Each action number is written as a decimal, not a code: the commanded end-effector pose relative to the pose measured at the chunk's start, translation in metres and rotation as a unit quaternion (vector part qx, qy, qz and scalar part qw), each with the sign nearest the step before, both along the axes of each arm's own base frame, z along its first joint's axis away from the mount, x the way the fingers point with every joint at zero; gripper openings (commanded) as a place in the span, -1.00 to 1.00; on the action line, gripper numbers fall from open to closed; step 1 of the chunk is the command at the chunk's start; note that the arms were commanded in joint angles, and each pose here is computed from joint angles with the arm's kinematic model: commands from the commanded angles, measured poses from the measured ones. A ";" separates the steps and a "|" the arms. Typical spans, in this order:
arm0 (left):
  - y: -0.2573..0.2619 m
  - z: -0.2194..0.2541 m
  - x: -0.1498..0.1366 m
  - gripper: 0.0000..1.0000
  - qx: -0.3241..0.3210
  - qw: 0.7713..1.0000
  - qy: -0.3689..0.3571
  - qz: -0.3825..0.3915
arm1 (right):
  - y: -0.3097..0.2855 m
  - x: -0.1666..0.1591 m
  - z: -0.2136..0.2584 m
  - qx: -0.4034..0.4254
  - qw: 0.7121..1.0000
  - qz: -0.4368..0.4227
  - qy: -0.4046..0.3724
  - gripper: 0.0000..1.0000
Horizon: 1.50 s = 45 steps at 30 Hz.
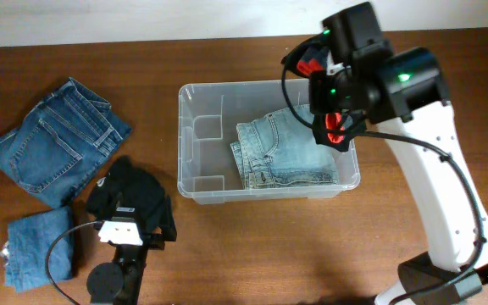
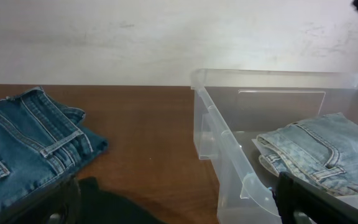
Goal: Pack container
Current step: 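Lift the black garment and carry it toward the bin, then lower the black garment onto the jeans in the bin, release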
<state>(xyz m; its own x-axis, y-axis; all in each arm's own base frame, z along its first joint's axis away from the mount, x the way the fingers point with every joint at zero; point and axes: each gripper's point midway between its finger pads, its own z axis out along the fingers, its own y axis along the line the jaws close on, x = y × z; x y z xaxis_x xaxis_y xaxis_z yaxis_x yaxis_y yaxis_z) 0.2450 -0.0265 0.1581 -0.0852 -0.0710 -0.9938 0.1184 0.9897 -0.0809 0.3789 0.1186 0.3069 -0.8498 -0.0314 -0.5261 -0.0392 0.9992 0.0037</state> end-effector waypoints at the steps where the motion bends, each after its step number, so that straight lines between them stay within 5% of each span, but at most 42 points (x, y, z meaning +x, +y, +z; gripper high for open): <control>1: -0.003 -0.002 -0.001 1.00 -0.007 1.000 0.003 -0.009 | -0.008 0.018 -0.015 -0.074 0.996 -0.043 -0.007 -0.92; 9: -0.003 -0.002 -0.001 1.00 -0.007 1.000 0.003 -0.009 | -0.013 0.037 -0.091 -0.146 0.983 -0.081 0.080 -0.92; 13: -0.003 -0.002 -0.001 1.00 -0.007 1.000 0.003 -0.009 | -0.003 0.038 -0.081 -0.134 0.987 -0.062 0.062 -0.92; 23: -0.003 -0.002 -0.001 1.00 -0.007 1.000 0.003 -0.009 | 0.025 0.030 -0.063 -0.165 0.972 0.156 0.059 -0.92; 29: -0.003 -0.002 -0.001 1.00 -0.007 1.000 0.003 -0.009 | 0.034 0.031 -0.067 -0.227 0.918 0.320 0.060 -0.92; 45: -0.003 -0.002 -0.001 1.00 -0.007 1.000 0.003 -0.009 | 0.023 0.040 -0.113 -0.235 0.908 0.331 0.106 -0.92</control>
